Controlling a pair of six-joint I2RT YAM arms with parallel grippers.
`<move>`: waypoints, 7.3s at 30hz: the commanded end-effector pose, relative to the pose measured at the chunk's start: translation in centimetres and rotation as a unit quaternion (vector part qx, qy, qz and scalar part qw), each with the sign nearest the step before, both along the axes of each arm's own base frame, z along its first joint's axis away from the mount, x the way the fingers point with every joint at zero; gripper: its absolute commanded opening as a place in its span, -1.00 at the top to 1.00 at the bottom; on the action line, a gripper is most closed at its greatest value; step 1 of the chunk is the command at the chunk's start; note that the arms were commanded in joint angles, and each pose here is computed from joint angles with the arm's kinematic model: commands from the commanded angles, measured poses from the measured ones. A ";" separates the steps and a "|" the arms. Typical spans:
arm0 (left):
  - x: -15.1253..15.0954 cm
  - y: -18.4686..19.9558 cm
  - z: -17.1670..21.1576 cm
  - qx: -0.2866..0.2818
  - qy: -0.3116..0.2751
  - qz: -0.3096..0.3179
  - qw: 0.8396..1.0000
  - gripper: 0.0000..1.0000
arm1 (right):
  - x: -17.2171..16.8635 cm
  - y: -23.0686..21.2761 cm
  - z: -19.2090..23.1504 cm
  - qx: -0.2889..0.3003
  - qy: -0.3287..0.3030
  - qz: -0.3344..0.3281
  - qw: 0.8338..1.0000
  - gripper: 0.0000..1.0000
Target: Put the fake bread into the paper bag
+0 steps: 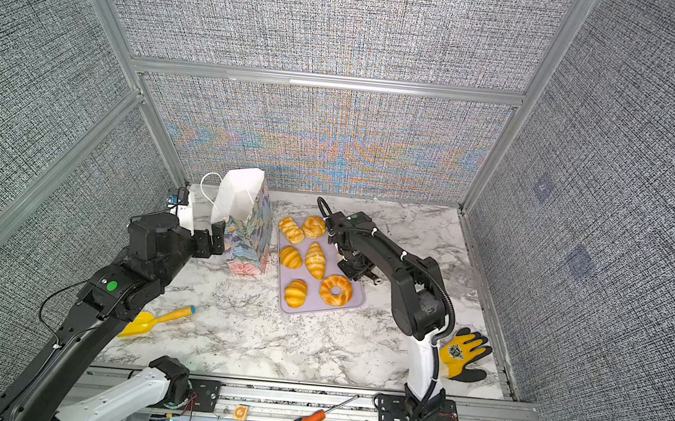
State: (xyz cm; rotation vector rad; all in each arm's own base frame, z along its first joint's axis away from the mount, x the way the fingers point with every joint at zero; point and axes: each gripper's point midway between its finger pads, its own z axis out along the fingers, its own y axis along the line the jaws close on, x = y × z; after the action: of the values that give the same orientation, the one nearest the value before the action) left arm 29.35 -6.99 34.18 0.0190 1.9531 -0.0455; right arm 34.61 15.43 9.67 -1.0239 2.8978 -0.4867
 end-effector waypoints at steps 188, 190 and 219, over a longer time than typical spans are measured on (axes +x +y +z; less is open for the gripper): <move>8.4 1.3 -0.5 -0.151 0.010 -0.081 0.985 -0.73 | -1.0 20.6 22.0 0.382 -0.213 0.079 0.896 -0.29; 8.0 1.3 -0.3 -0.149 0.002 -0.081 0.986 -0.81 | -1.3 19.4 21.6 0.365 -0.216 0.078 0.902 -0.29; 2.5 -4.1 -3.0 -0.102 -0.026 -0.116 0.988 -0.98 | -9.2 -2.4 4.0 0.056 -0.027 -0.040 0.997 -0.32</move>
State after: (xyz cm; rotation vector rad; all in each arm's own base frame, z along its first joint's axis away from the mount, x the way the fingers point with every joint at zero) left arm 31.80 -11.19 30.59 0.1061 1.9162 -0.4215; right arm 26.61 14.04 14.37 -0.8476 2.8185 -0.2858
